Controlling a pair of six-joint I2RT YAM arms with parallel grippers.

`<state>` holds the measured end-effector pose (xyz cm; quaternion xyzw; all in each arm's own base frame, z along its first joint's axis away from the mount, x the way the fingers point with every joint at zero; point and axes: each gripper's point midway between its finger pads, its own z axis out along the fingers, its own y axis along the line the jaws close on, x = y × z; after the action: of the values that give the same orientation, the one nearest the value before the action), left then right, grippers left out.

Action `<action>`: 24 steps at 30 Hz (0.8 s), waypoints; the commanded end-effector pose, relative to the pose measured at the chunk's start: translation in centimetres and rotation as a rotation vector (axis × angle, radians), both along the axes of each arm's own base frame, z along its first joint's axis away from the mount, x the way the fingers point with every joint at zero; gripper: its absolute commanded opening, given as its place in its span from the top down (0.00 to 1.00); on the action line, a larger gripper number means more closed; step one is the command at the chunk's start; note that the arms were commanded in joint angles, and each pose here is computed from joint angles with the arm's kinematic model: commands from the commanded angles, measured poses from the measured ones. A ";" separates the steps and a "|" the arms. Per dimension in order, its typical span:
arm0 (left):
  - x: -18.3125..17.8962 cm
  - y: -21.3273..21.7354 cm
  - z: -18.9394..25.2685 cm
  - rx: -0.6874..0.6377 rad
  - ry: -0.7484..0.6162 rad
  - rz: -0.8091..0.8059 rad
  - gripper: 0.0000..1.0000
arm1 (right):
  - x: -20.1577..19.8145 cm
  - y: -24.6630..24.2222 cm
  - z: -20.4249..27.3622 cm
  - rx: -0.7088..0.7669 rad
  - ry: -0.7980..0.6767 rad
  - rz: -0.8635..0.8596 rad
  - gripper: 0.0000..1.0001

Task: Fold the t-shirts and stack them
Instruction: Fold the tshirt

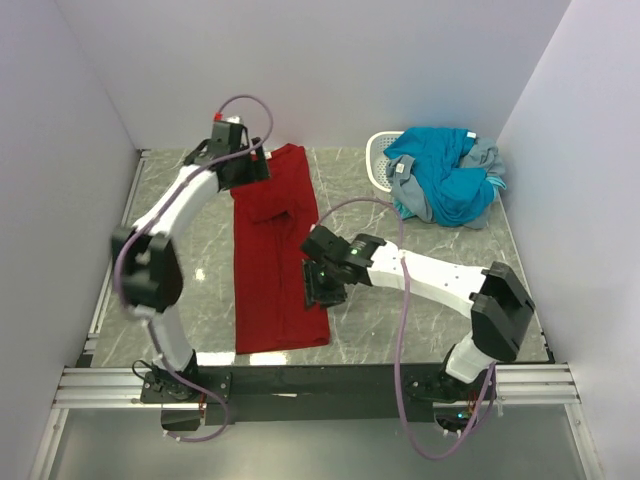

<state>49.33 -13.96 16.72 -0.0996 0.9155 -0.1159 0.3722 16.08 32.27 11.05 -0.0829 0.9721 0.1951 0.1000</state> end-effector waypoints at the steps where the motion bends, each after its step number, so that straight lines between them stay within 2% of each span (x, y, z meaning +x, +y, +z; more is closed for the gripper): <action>1: -5.9 1.3 2.6 -0.011 -0.011 0.033 0.16 | -1.4 -2.9 -2.2 -0.115 0.015 -0.028 0.50; 2: -7.2 1.6 2.0 -0.008 0.006 0.039 0.16 | -1.4 -3.1 -2.4 -0.123 0.017 -0.031 0.50; 3: -9.8 2.3 -0.8 0.014 0.086 0.053 0.17 | -1.5 -3.2 -2.5 -0.127 0.014 -0.031 0.50; 5: -12.6 2.9 -0.9 0.011 0.095 0.065 0.17 | -1.6 -3.2 -3.0 -0.118 0.009 -0.036 0.50; 6: -14.9 3.4 -3.3 0.020 0.159 0.077 0.17 | -1.7 -3.1 -3.3 -0.111 0.015 -0.041 0.50; 10: -19.7 3.9 -4.9 -0.018 0.206 0.102 0.17 | -2.3 -2.8 -4.6 -0.089 0.043 -0.039 0.50; 16: -23.7 5.3 -7.0 0.003 0.286 0.188 0.17 | -3.0 -2.4 -6.0 -0.073 0.075 -0.021 0.50; 24: -25.8 6.3 -8.0 0.040 0.339 0.238 0.17 | -4.1 -2.6 -8.3 -0.072 0.118 -0.003 0.52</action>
<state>24.42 -8.14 8.76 -0.2025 0.9510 -0.0490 0.2286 12.30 28.99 3.48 -0.0707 0.9850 0.1512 0.0428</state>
